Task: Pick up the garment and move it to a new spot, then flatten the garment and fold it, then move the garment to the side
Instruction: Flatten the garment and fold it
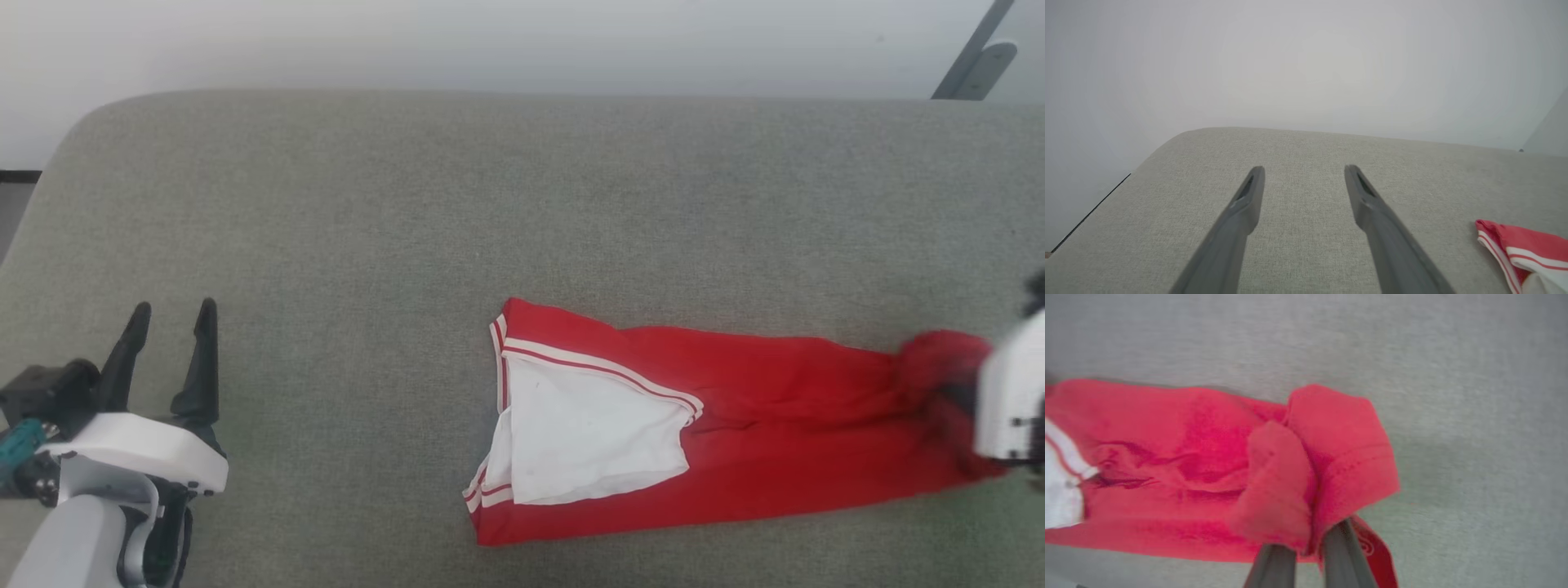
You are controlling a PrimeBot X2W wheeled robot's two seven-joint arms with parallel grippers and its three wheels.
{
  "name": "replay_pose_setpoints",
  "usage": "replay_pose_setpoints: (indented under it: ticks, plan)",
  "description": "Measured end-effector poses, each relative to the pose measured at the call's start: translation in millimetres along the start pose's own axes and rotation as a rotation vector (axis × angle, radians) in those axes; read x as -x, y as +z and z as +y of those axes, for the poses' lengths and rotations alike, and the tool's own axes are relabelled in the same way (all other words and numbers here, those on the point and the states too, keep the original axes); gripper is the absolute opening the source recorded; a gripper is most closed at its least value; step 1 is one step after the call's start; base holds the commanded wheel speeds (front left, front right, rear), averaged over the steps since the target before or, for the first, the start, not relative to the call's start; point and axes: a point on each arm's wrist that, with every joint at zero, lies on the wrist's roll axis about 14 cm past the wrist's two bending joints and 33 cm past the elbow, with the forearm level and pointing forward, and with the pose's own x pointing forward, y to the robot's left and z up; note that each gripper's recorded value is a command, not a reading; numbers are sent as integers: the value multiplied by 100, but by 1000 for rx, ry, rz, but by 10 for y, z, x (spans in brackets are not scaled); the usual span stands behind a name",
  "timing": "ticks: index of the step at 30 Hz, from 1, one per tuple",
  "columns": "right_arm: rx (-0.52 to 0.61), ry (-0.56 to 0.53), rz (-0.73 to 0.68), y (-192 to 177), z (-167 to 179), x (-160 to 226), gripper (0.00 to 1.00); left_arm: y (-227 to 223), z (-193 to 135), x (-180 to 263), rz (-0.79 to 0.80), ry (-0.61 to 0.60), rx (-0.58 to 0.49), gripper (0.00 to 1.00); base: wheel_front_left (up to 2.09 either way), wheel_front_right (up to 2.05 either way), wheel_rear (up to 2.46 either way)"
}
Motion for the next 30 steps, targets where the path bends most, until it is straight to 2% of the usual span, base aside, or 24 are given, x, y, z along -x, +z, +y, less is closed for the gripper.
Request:
replay_pose_setpoints:
  ticks: [6, 13, 23, 27, 30]
  plan:
    - [118, 201, -61, 128, 802, 144, 0, -13, -24, 49, 0, -5, -4, 100, 0, 0, 0]
    - [239, 400, -58, 88, 1704, 124, 0, -9, 13, 122, 0, 1, -2, 100, 0, 0, 0]
    - [379, 555, 4, -111, 2604, -77, 0, 72, 62, 204, -16, 16, 3, 100, 0, 0, 0]
    - [441, 569, 27, -208, 2787, -169, 0, 88, 98, 231, -19, 28, 9, 100, 0, 0, 0]
    - [446, 577, 36, -277, 2873, -238, 0, 79, 120, 254, -16, 34, 15, 100, 0, 0, 0]
